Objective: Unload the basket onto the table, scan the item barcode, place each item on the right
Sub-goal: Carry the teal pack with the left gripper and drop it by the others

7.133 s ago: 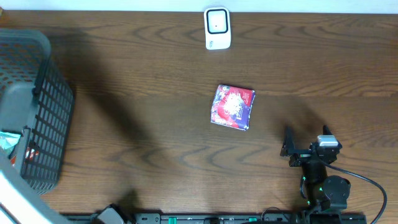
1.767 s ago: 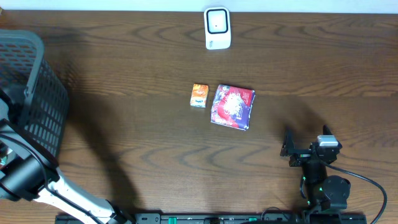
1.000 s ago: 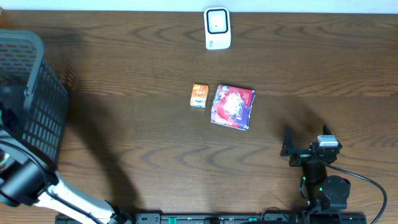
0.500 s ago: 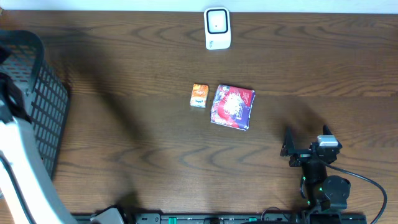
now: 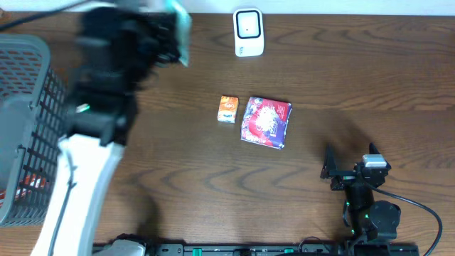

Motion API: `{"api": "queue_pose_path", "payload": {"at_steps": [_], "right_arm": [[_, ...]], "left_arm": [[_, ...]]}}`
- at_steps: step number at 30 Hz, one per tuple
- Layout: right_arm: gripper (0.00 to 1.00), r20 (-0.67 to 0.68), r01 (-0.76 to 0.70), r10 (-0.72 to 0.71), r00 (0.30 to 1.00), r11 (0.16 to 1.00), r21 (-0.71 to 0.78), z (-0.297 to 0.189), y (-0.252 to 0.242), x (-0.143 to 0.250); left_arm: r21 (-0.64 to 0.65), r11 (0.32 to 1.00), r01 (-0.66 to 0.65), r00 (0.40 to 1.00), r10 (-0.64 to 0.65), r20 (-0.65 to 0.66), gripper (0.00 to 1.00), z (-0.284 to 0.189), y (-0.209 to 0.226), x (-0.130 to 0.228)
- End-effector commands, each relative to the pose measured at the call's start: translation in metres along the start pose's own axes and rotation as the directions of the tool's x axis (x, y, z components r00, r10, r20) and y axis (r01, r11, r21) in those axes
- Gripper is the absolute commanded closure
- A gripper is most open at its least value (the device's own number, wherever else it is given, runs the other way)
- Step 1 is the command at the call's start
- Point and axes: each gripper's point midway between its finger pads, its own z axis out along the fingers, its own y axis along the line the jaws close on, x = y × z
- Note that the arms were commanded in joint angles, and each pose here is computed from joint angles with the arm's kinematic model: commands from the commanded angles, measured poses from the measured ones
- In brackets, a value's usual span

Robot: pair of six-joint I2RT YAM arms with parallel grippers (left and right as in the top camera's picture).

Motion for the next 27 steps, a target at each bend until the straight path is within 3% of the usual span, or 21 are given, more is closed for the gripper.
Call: {"api": "queue_pose_path", "payload": {"at_steps": [1,6,13,14,15,16,17,21,27], "right_arm": [[0.01,-0.001,-0.012,0.012,1.0,1.0,0.011,0.0,-0.002,0.001],[0.01,-0.001,-0.012,0.012,1.0,1.0,0.011,0.0,-0.002,0.001],[0.01,-0.001,-0.012,0.012,1.0,1.0,0.011,0.0,-0.002,0.001],[0.01,-0.001,-0.012,0.012,1.0,1.0,0.011,0.0,-0.002,0.001],[0.01,-0.001,-0.012,0.012,1.0,1.0,0.011,0.0,-0.002,0.001],[0.01,-0.002,-0.012,0.012,1.0,1.0,0.011,0.0,-0.002,0.001],[0.01,-0.002,-0.012,0.012,1.0,1.0,0.011,0.0,-0.002,0.001],[0.01,-0.002,-0.012,0.012,1.0,1.0,0.011,0.0,-0.002,0.001],[0.01,-0.001,-0.012,0.012,1.0,1.0,0.011,0.0,-0.002,0.001]], "left_arm": [[-0.06,0.998,-0.001,0.973,-0.013,-0.229,0.93,0.038,0.005,0.066],[-0.128,0.991,-0.043,0.838,-0.034,-0.544,0.93,0.071,0.013,0.167],[-0.157,0.986,-0.055,0.738,-0.066,-0.672,0.9,0.11,0.006,0.239],[-0.17,0.985,-0.041,0.733,-0.086,-0.675,0.83,0.113,0.005,0.245],[-0.176,0.984,-0.032,0.733,-0.097,-0.673,0.64,0.116,0.004,0.247],[-0.172,0.985,-0.027,0.739,-0.096,-0.666,0.34,0.12,0.001,0.247],[-0.169,0.985,-0.028,0.751,-0.091,-0.654,0.12,0.122,0.001,0.244],[-0.153,0.988,-0.039,0.814,-0.058,-0.578,0.12,0.128,0.002,0.21],[-0.134,0.99,0.037,0.942,-0.08,-0.327,0.1,0.092,0.009,0.087]]}}
